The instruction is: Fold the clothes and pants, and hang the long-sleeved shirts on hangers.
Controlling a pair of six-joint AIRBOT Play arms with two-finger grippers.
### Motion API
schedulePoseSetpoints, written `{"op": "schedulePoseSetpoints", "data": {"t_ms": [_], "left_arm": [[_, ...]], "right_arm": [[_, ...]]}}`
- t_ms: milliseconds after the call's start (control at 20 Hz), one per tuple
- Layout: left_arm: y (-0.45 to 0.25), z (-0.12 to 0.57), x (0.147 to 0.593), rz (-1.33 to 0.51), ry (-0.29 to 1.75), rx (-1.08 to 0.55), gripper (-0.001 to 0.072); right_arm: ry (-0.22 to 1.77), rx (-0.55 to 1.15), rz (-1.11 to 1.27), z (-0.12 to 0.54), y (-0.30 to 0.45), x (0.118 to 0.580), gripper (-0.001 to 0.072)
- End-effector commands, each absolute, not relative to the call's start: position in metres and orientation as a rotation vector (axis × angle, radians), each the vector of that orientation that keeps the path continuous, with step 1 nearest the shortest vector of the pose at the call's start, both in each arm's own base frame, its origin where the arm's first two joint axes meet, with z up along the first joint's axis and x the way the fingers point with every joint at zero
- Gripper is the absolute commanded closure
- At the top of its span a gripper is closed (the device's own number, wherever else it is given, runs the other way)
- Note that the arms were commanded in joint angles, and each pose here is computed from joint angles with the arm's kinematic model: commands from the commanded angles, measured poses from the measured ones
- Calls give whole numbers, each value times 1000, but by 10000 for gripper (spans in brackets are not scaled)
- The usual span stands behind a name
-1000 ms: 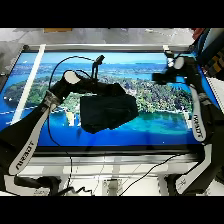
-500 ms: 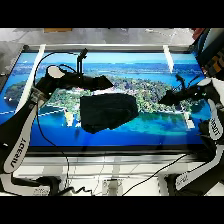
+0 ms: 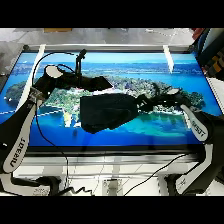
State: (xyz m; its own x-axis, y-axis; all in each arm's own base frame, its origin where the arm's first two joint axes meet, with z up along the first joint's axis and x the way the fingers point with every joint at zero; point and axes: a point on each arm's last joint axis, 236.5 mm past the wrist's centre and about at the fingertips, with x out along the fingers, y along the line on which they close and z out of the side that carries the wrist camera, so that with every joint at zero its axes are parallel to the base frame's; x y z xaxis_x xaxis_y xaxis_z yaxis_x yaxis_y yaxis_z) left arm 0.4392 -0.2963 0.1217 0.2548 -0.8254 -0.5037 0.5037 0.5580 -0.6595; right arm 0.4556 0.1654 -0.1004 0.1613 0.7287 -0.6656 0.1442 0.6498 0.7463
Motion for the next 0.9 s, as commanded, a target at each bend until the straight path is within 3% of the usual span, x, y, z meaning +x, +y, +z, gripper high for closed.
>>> {"op": "schedulePoseSetpoints", "data": {"t_ms": [0, 150, 200, 250, 300, 350, 600, 850], "left_arm": [[-298, 123, 435, -952, 949, -409, 8], [-309, 144, 433, -999, 923, -520, 9], [-309, 145, 433, -999, 919, -524, 9], [-307, 142, 434, -999, 915, -497, 9], [-304, 136, 434, -997, 907, -443, 9], [-300, 129, 435, -991, 900, -382, 9], [-282, 151, 444, -937, 776, -214, 10], [-260, 271, 435, -872, 414, -137, 11]], "right_arm": [[1429, 824, 483, -117, 221, 444, 53], [1439, 754, 573, -114, 270, 433, 74], [1427, 727, 599, -111, 286, 433, 196], [1403, 702, 618, -106, 300, 436, 370], [1367, 681, 631, -99, 312, 441, 599], [1323, 659, 645, -90, 322, 449, 661], [1104, 642, 702, -2, 309, 505, 663], [886, 611, 665, 125, 187, 524, 663]]}}
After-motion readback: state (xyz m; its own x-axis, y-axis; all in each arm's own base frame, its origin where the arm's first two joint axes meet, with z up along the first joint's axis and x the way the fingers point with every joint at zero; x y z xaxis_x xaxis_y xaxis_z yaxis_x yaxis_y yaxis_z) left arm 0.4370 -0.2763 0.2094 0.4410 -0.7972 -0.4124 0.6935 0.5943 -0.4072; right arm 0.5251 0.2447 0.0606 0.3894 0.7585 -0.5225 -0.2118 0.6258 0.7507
